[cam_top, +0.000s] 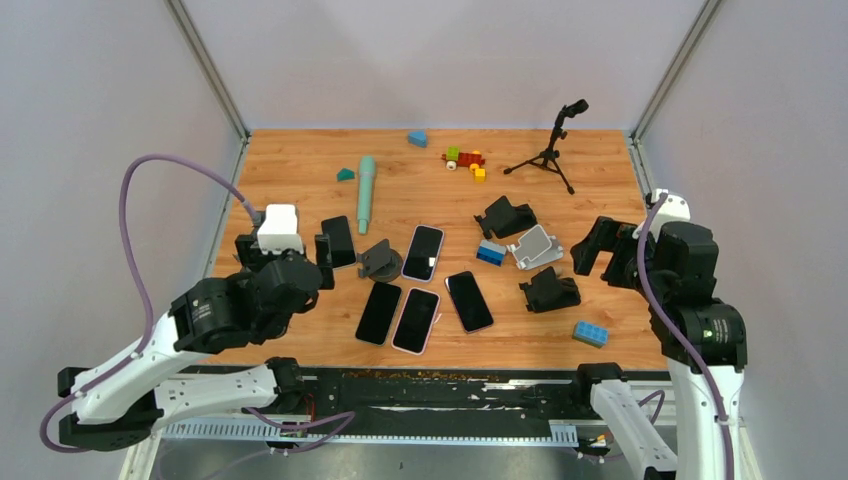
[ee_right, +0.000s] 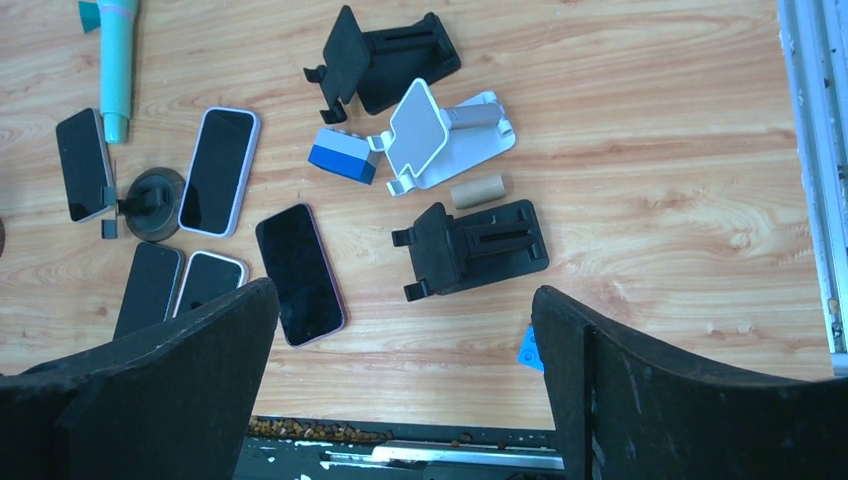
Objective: Remove the phone from the phone stand
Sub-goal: Reset both arms
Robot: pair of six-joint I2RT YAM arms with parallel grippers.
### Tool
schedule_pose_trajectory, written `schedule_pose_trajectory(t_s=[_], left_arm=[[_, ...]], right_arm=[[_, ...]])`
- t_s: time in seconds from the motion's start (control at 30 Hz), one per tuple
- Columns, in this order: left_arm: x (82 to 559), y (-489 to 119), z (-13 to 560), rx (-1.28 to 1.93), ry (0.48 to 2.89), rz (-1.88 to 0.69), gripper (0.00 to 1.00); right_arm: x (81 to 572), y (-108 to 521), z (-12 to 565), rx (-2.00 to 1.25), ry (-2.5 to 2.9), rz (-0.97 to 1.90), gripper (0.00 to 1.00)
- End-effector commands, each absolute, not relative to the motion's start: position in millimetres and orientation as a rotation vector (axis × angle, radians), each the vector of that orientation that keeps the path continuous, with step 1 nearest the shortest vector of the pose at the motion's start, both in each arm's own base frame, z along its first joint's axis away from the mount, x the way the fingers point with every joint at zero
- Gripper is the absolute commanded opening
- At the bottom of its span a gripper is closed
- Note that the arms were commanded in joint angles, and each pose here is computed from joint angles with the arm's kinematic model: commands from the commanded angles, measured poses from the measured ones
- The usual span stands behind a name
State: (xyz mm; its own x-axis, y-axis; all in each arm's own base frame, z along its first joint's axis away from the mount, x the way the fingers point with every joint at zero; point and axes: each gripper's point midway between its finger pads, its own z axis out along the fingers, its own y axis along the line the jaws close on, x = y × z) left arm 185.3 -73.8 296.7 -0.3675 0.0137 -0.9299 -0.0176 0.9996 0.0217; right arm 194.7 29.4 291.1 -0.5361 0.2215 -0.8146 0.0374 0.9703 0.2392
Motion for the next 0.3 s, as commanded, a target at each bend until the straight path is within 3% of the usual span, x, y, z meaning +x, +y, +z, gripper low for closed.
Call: schedule_pose_trajectory(t_s=[0.0,0.27], left_arm=[[184.4,-59.1,302.4,-0.092,1.892,0.009,1.00],[183.1,-52.3,309.8,-0.097,1.877,0.015,1.00]], right_arm=[[197.6,29.5,313.3,0.143,2.034,0.234,1.00],[200.1,29.8,313.9,0.141,2.019,0.236,1.00]])
